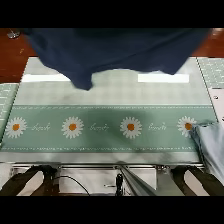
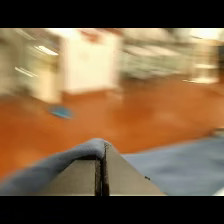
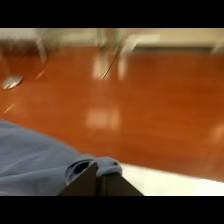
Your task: Fold the shirts.
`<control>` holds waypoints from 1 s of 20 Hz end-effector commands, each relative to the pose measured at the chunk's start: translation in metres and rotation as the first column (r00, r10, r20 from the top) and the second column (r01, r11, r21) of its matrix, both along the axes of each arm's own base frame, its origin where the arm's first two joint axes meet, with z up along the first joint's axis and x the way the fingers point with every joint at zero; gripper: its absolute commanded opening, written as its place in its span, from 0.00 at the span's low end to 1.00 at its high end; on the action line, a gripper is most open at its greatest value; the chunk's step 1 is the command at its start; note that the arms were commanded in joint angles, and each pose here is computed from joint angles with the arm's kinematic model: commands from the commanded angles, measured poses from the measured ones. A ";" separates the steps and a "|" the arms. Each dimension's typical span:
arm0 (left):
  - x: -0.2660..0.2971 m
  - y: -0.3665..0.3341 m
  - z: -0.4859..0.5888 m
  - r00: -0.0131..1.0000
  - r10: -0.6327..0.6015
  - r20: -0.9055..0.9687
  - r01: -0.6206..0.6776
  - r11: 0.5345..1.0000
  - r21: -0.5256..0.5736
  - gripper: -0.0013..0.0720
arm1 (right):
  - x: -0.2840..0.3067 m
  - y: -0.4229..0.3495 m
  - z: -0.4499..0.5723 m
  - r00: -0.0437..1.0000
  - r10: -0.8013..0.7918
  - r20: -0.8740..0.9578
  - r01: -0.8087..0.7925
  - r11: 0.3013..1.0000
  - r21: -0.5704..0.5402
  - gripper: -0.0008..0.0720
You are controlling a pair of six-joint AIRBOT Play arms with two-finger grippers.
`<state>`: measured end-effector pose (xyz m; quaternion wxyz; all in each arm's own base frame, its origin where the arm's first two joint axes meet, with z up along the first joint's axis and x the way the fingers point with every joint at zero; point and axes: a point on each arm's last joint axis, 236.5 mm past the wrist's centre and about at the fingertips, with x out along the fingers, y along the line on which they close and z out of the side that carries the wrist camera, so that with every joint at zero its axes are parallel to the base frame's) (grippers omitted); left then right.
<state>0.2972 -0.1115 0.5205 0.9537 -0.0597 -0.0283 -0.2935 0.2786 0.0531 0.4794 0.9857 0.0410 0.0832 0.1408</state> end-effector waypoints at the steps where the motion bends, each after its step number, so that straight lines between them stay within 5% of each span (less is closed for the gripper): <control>1: -0.077 0.046 0.051 0.924 0.317 0.215 -0.344 0.934 0.100 0.05 | -0.099 -0.017 0.046 0.965 -0.185 0.187 0.198 0.979 -0.051 0.04; 5: -0.152 0.060 0.058 0.838 0.448 0.312 -0.507 0.850 0.140 0.05 | -0.162 -0.021 0.047 0.934 -0.261 0.243 0.282 0.958 -0.055 0.04; 9: -0.167 0.058 0.031 0.851 0.456 0.259 -0.509 0.838 0.196 0.05 | -0.170 -0.019 0.017 0.955 -0.267 0.130 0.278 0.958 -0.072 0.04; 15: -0.057 0.061 -0.115 0.910 0.356 -0.211 -0.313 0.925 0.215 0.05 | -0.103 -0.009 -0.084 0.963 -0.144 -0.227 0.136 0.989 -0.049 0.04; 20: 0.044 0.077 -0.270 0.794 0.285 -0.537 -0.262 0.957 0.120 0.05 | 0.000 -0.007 -0.195 0.913 -0.016 -0.409 0.072 0.990 0.122 0.04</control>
